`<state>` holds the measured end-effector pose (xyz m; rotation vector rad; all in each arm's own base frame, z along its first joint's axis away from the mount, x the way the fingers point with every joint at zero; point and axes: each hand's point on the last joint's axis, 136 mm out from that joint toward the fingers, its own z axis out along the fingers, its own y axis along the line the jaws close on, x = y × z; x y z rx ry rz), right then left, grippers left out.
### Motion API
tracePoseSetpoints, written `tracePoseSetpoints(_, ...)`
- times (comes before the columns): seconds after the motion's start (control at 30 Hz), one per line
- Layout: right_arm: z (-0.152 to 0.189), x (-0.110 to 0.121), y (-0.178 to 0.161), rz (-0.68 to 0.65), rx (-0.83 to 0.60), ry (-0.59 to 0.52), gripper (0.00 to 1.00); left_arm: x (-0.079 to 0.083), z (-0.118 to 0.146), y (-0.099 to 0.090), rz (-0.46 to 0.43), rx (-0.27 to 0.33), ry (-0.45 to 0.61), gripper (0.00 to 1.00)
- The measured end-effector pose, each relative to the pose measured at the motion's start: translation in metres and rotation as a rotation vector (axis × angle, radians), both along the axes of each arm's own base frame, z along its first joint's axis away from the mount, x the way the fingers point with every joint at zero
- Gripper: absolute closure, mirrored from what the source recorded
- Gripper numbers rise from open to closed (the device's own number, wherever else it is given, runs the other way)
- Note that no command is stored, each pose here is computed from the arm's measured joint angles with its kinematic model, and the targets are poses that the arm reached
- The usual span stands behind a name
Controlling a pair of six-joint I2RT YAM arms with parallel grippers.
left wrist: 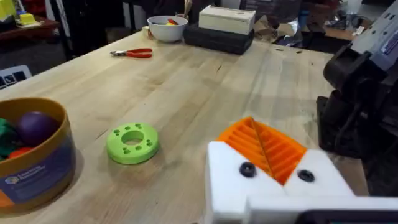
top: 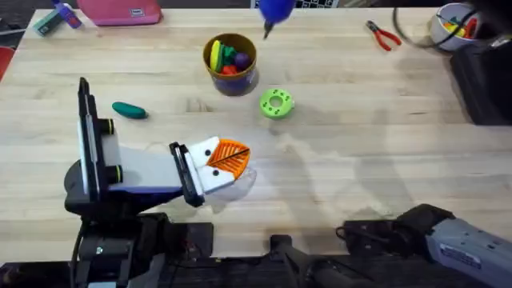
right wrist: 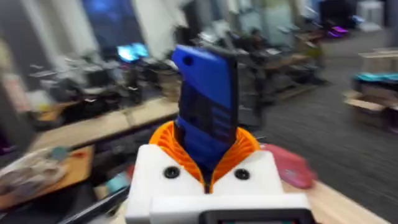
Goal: Pick up the gripper from the table and insert it into the empty holder that is missing its gripper. Then pick up a screw, insert it into the mounting hole, and use the screwdriver to tighten it. Finally, clean up the table by picking up the vegetable and placing it into the bucket.
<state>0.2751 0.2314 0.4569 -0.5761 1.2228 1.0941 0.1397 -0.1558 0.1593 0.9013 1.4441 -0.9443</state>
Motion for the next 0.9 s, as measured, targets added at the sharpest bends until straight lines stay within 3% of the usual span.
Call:
tracePoseSetpoints(0.4, -0.037, -0.06, 0.052, 0.421, -0.064, -0.039, 0.977, 0.0, 0.0, 0.0, 0.0, 0.0, 0.0, 0.984)
tracePoseSetpoints(0.9, -0.045, -0.114, 0.085, 0.6, -0.116, -0.262, 0.977, 0.0, 0.0, 0.0, 0.0, 0.0, 0.0, 0.984)
